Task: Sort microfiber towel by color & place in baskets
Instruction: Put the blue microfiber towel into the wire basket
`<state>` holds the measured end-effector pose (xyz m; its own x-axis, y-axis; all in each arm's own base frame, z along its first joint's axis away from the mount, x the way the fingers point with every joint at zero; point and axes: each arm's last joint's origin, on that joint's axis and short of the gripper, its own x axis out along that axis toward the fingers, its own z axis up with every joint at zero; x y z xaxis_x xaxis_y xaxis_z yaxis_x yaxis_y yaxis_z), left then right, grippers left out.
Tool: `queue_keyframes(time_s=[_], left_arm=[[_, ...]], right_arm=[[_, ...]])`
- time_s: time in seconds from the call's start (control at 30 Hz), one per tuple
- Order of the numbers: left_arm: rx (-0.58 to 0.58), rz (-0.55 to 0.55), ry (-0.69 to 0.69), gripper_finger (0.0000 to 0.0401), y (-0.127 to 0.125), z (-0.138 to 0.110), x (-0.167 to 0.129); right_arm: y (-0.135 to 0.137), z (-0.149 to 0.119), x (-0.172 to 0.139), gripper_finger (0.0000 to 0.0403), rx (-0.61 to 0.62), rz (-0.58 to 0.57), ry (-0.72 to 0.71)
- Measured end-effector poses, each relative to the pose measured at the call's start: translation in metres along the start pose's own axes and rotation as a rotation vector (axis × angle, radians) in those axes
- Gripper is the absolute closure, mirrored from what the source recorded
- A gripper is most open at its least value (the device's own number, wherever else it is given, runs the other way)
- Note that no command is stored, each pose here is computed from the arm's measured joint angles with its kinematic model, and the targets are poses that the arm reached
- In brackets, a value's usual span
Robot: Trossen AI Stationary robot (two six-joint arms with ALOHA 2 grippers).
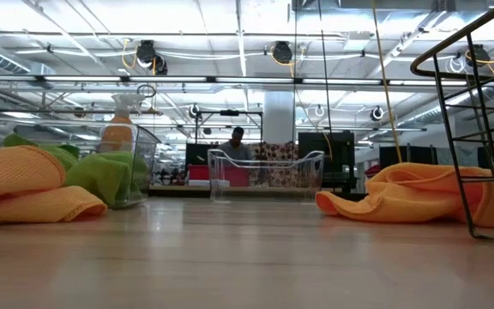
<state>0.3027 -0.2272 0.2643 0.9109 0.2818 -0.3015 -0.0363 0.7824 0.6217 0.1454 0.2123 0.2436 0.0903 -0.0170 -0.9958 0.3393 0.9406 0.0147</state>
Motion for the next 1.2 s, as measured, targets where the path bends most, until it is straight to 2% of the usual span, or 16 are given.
queue_keyframes(time_s=[0.2,0.33,0.53,0.73,0.93,1.2], left_arm=[[-0.003,0.007,0.006,0.0115,0.002,-0.001,0.003],[-0.003,0.008,0.007,0.0115,0.003,-0.001,0.004],[-0.003,0.007,0.008,0.0115,0.003,-0.001,0.004],[-0.034,0.015,0.018,0.0115,0.006,-0.002,0.008],[-0.045,0.01,0.051,0.0115,0.007,-0.007,0.01],[-0.066,0.007,0.051,0.0115,0.006,-0.007,0.009]], right_arm=[[0.003,-0.004,0.027,0.0357,0.023,0.097,0.051],[-0.002,-0.007,0.04,0.032,0.055,0.086,0.107],[-0.003,-0.008,0.039,0.0253,0.08,0.073,0.139],[0.009,-0.007,0.02,0.0202,0.074,0.175,0.244],[0.023,-0.002,-0.013,0.0195,0.096,0.275,0.273],[0.026,-0.003,-0.035,0.0221,0.118,0.276,0.24]])
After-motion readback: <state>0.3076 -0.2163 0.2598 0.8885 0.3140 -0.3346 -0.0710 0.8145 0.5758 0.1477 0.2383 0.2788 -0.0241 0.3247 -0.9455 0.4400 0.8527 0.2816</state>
